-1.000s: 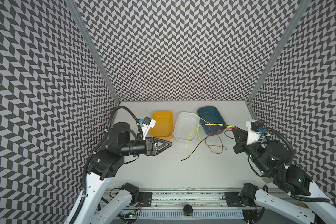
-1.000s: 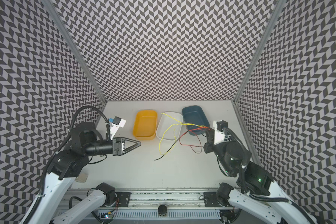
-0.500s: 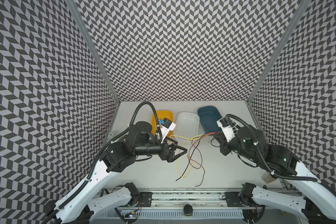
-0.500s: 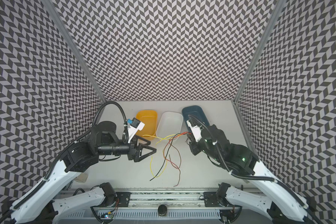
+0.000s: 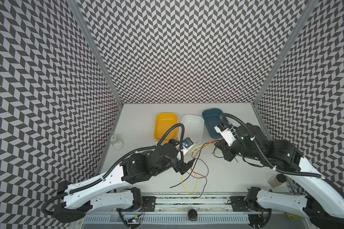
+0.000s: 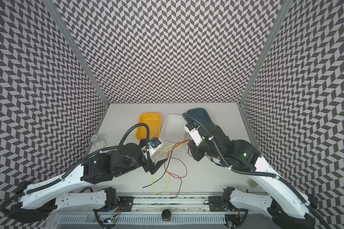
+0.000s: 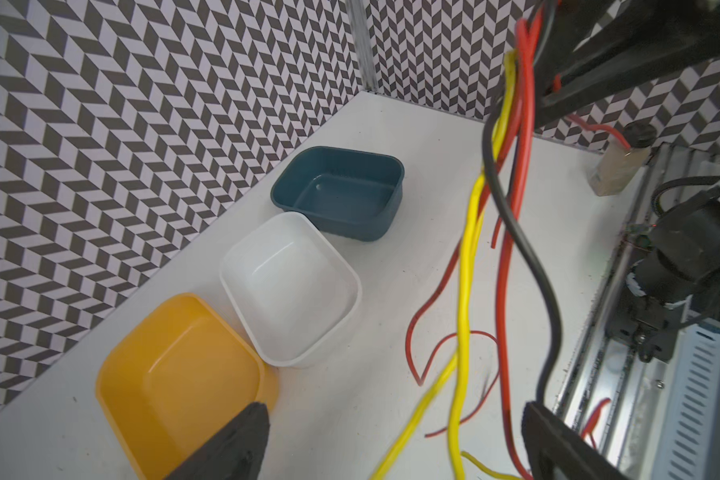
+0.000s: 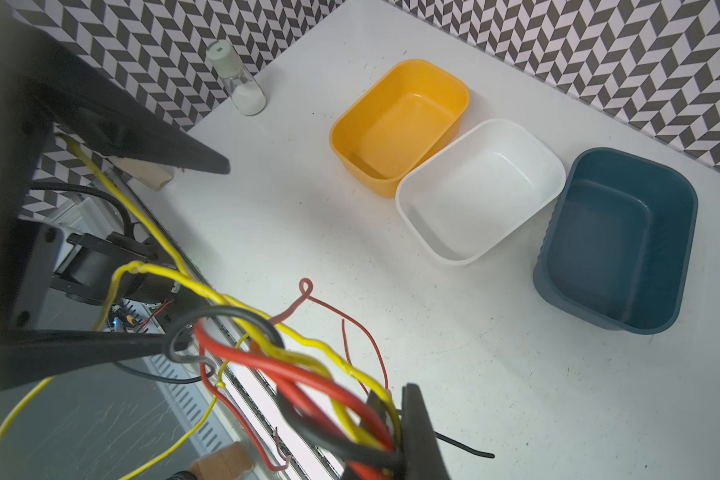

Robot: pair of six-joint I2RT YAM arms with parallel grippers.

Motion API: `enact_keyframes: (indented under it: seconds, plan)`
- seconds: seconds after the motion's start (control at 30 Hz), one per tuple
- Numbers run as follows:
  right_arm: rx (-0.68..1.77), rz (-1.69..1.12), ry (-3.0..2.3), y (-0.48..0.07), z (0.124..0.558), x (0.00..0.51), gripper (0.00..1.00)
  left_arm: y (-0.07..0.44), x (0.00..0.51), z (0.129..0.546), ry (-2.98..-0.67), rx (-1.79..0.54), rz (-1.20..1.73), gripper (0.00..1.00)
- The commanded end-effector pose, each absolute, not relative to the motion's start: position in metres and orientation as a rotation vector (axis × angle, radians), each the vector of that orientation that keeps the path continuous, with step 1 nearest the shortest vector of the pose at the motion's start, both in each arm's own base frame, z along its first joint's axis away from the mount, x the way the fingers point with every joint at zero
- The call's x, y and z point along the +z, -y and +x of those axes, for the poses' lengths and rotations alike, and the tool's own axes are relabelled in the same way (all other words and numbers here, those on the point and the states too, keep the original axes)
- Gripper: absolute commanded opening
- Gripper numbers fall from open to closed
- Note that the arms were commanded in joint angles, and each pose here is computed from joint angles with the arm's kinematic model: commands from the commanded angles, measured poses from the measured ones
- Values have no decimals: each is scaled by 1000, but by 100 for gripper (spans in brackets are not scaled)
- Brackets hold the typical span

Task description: Untangle the cables

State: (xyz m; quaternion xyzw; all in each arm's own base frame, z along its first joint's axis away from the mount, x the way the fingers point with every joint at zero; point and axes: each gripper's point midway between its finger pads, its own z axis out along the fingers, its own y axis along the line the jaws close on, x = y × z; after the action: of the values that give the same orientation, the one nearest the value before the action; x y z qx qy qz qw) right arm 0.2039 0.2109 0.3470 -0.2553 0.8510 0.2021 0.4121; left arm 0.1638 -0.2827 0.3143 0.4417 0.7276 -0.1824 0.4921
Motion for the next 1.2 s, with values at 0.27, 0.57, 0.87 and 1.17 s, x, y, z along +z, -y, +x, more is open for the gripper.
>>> enact_keyframes:
  seconds: [0.27, 0.57, 0.87, 1.17]
  plan:
    - [456, -593, -2153, -214, 223, 349, 0, 320, 344, 158, -1654, -537, 1121, 99]
    - [407, -573, -2133, -211, 236, 354, 0, 316, 334, 167, -1718, -421, 1133, 99]
    - [544, -616, -2090, -224, 225, 366, 0, 308, 325, 194, -1763, -228, 1063, 100]
    - [650, -670, -2053, -227, 206, 373, 0, 297, 321, 223, -1848, -122, 955, 93]
